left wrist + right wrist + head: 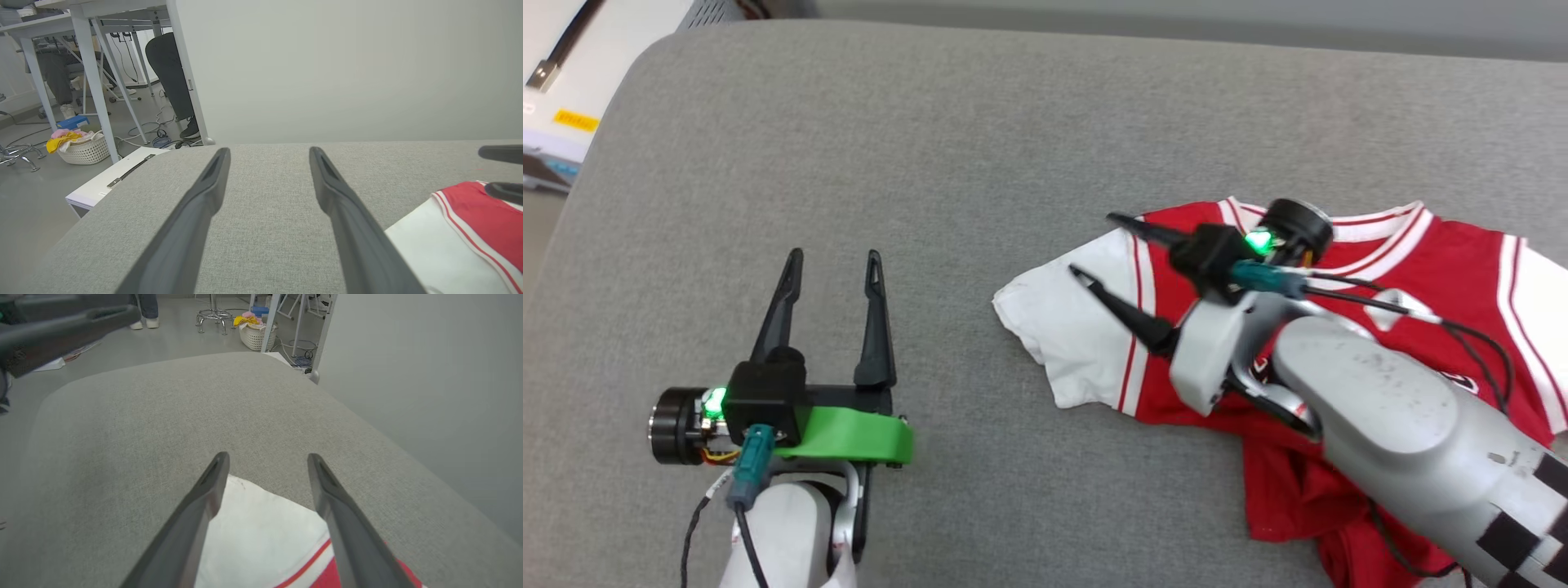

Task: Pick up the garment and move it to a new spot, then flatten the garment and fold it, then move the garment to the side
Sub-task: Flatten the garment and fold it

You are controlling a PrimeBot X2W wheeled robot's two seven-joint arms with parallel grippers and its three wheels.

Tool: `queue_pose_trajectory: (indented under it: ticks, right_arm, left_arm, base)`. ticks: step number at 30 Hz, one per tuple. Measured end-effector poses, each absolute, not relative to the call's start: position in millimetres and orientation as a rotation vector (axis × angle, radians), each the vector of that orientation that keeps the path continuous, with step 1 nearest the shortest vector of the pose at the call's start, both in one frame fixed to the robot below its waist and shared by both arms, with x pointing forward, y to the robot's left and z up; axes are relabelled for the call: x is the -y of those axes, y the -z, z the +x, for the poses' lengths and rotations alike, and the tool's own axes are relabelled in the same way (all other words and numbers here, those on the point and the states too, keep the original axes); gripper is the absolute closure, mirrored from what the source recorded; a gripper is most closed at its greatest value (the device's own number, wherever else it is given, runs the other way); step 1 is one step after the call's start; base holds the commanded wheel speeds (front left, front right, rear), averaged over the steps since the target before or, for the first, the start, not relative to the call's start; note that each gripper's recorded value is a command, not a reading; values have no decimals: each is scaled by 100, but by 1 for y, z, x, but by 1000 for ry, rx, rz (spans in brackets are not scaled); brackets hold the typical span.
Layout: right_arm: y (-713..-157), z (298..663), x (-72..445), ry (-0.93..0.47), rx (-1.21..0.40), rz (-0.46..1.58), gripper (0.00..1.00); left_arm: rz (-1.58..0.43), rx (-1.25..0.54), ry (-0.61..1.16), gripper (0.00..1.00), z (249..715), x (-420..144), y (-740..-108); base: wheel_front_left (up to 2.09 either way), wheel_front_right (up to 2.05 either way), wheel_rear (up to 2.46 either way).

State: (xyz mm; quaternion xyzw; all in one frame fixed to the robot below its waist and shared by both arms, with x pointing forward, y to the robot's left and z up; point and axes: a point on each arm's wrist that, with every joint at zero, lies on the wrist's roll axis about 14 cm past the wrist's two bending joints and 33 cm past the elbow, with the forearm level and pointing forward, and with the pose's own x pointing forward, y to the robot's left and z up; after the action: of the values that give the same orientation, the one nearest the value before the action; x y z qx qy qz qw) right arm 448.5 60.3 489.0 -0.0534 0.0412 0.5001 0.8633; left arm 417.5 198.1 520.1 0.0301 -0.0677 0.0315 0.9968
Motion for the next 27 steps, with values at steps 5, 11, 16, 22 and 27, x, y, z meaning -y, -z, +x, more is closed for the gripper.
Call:
queue_pose_trajectory:
  ticks: [5,11,16,22,27]
  right_arm:
    - [-509,465,-5,-850,8,-68,0]
    - [-534,467,66,-597,120,-52,0]
    - [-544,452,117,-397,178,-28,0]
    - [-538,426,150,-248,178,2,0]
    - [-530,414,163,-191,154,7,0]
  left_arm:
    - [59,180,3,0,422,-191,-535]
    - [67,233,134,0,440,-174,-555]
    - [87,188,242,0,466,-158,-563]
    - [80,-19,415,0,485,-120,-557]
    - [92,-360,545,0,482,-104,-524]
  base:
    - [0,0,0]
    - [0,0,0]
    - [0,0,0]
    - [0,0,0]
    - [0,0,0]
